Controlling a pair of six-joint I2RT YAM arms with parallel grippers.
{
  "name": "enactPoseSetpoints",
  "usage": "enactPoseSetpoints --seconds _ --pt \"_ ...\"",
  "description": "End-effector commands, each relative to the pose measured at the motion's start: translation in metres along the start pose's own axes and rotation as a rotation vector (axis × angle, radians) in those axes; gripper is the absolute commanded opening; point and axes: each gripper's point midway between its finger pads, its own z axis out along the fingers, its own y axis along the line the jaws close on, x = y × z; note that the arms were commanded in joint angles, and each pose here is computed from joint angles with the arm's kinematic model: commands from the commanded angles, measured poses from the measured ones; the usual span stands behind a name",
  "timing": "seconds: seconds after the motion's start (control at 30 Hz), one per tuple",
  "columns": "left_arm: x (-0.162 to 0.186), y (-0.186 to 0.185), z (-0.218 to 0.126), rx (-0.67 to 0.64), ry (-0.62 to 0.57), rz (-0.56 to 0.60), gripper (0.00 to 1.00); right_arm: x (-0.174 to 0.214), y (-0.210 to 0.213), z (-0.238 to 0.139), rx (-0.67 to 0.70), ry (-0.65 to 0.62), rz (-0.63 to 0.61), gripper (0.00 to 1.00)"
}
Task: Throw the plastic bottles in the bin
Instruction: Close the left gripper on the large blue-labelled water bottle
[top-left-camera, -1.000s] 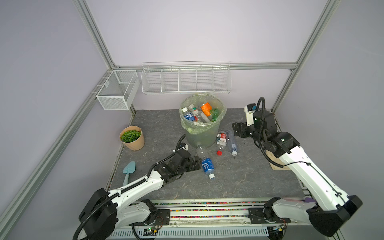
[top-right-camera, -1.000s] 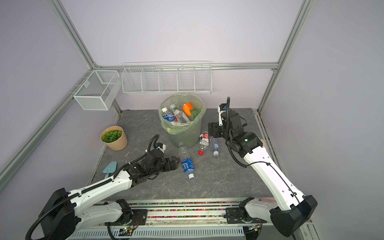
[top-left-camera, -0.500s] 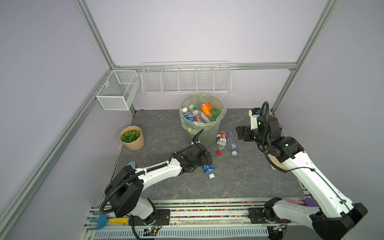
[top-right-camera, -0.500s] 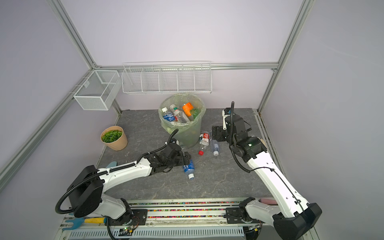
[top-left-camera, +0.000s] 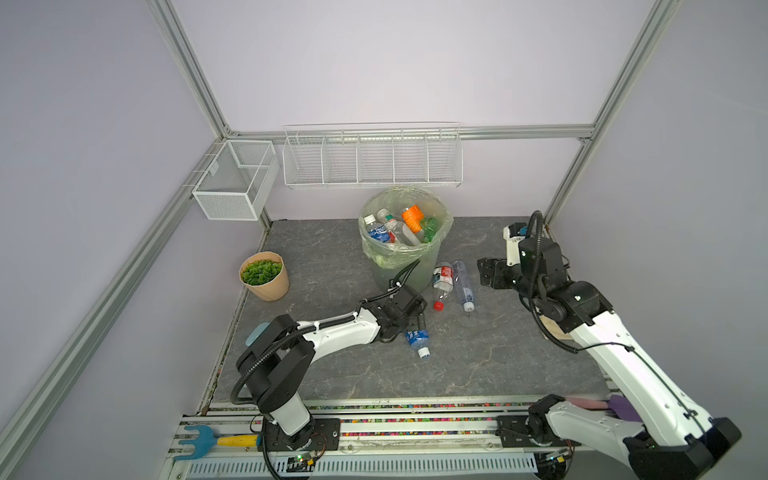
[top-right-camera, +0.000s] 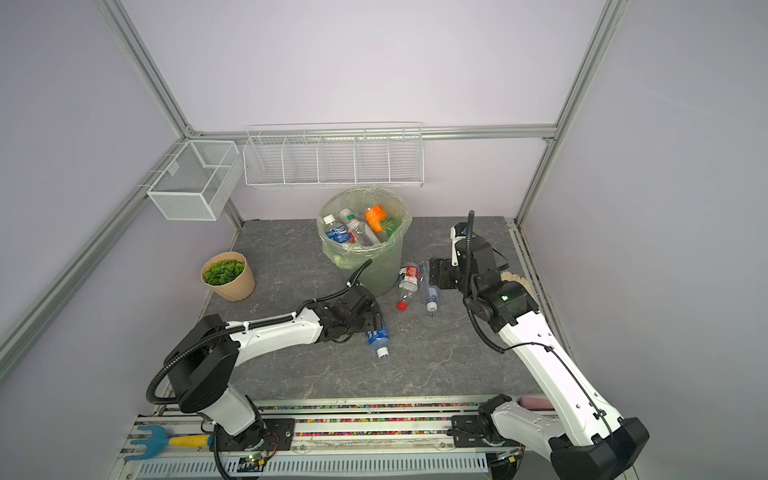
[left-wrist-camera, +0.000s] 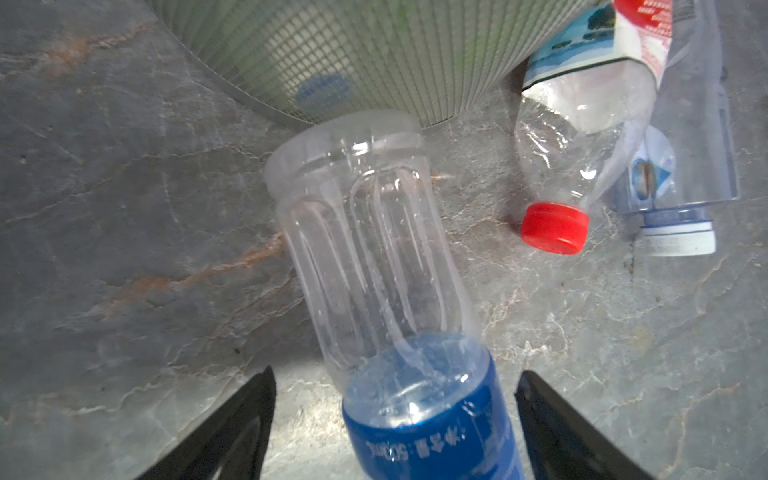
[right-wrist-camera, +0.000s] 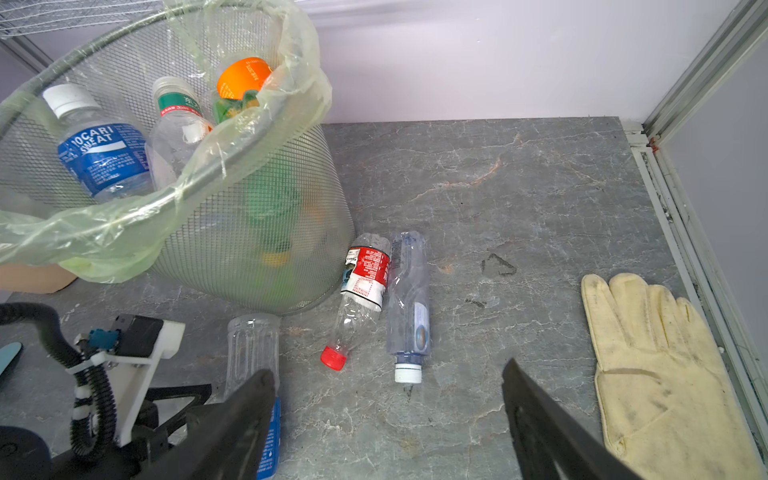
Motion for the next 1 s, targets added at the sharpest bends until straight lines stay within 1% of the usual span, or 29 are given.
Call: enactPoseSetpoints --seconds 0.0,0.1,0.4,0.6,0.67,0.73,0.8,0.9,0.97 --pt "-0.008 -0.004 0.002 -0.027 -0.019 -0.009 0.83 0.003 -0.004 -0.003 0.005 -0.003 0.022 0.88" --pt "-0.006 -0.004 0.007 -0.041 -0.007 -0.002 0.80 0.004 -0.005 -0.003 0.007 -0.003 0.024 0.89" --pt "0.000 -0.007 0.017 -0.072 0.050 0.009 0.80 0.007 -0.006 -0.004 0.006 -0.002 0.034 0.89" --pt "0.016 -0.009 0.032 -0.060 0.121 0.007 0.78 0.008 -0.008 -0.004 0.007 -0.001 0.039 0.89" --pt "0.019 -0.007 0.033 -0.064 0.125 0.002 0.74 0.009 -0.009 -0.005 0.010 -0.002 0.039 0.88" --pt "0.018 -0.006 0.032 -0.063 0.121 0.002 0.68 0.010 -0.010 -0.006 0.011 -0.003 0.041 0.89" --pt "0.018 -0.005 0.031 -0.065 0.122 0.001 0.58 0.011 -0.010 -0.006 0.011 -0.005 0.044 0.89" --pt "0.020 -0.005 0.027 -0.067 0.120 0.008 0.44 0.012 -0.012 -0.007 0.014 -0.005 0.045 0.88" --pt "0.020 -0.006 0.022 -0.069 0.107 0.016 0.40 0.012 -0.013 -0.008 0.016 -0.007 0.048 0.88"
